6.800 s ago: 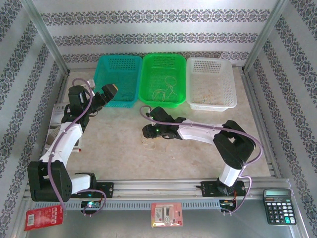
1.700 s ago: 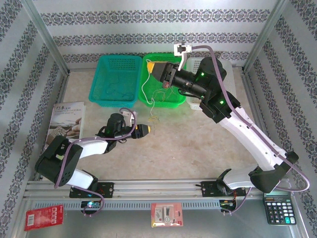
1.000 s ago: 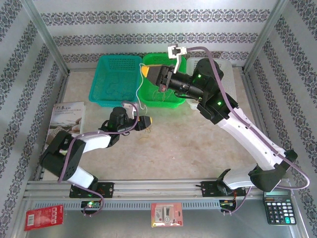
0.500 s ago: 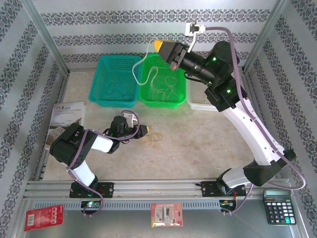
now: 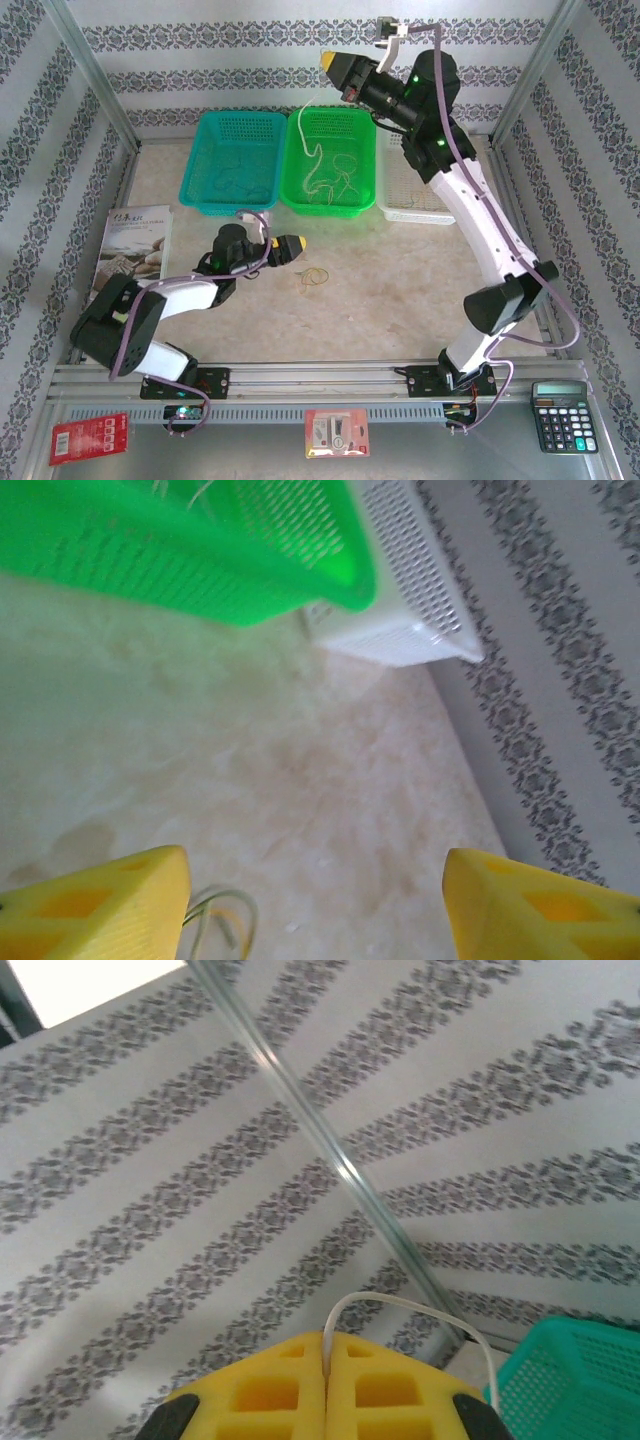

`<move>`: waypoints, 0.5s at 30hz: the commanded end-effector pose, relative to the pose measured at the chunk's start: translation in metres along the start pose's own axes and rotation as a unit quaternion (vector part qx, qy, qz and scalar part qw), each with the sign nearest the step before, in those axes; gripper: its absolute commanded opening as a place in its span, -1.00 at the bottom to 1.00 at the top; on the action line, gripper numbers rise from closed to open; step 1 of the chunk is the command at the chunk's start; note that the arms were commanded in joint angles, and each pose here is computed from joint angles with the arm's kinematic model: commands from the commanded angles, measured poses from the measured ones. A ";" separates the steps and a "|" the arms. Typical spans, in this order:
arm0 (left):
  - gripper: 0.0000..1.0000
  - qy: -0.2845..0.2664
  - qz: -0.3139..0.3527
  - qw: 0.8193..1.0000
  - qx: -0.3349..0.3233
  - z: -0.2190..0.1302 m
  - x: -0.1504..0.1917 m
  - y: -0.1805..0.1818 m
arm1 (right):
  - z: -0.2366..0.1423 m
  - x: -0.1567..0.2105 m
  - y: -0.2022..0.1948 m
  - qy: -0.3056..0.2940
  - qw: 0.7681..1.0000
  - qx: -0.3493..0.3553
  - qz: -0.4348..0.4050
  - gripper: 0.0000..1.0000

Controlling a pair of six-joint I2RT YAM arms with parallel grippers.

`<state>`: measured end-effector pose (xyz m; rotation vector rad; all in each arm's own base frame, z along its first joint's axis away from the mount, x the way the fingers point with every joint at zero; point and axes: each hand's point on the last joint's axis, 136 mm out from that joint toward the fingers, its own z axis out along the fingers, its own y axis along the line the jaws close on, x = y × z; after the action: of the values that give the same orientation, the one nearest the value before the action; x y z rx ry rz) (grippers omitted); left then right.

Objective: Untangle the cables

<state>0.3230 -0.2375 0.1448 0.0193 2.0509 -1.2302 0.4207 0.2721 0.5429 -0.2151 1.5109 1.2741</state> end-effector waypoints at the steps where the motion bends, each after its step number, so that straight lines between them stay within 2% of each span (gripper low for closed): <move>1: 0.45 0.012 0.010 1.000 -0.007 -0.005 -0.008 -0.017 | -0.002 -0.018 0.001 -0.017 1.000 -0.015 -0.003 -1.00; 4: 0.55 -0.002 0.020 1.000 -0.004 -0.012 -0.022 -0.031 | 0.004 -0.011 -0.016 -0.009 1.000 -0.007 0.005 -1.00; 8: 0.66 -0.023 0.029 0.999 -0.039 -0.021 -0.043 -0.035 | 0.015 0.003 -0.047 0.010 1.000 0.006 0.012 -1.00; 15: 0.72 -0.059 0.057 0.994 -0.076 -0.030 -0.082 -0.045 | 0.032 0.037 -0.109 0.048 0.998 0.023 0.043 -1.00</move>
<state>0.3422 -0.2248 0.2301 0.0081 1.9928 -1.0840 0.4901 0.2692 0.4706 -0.1605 1.6387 1.2785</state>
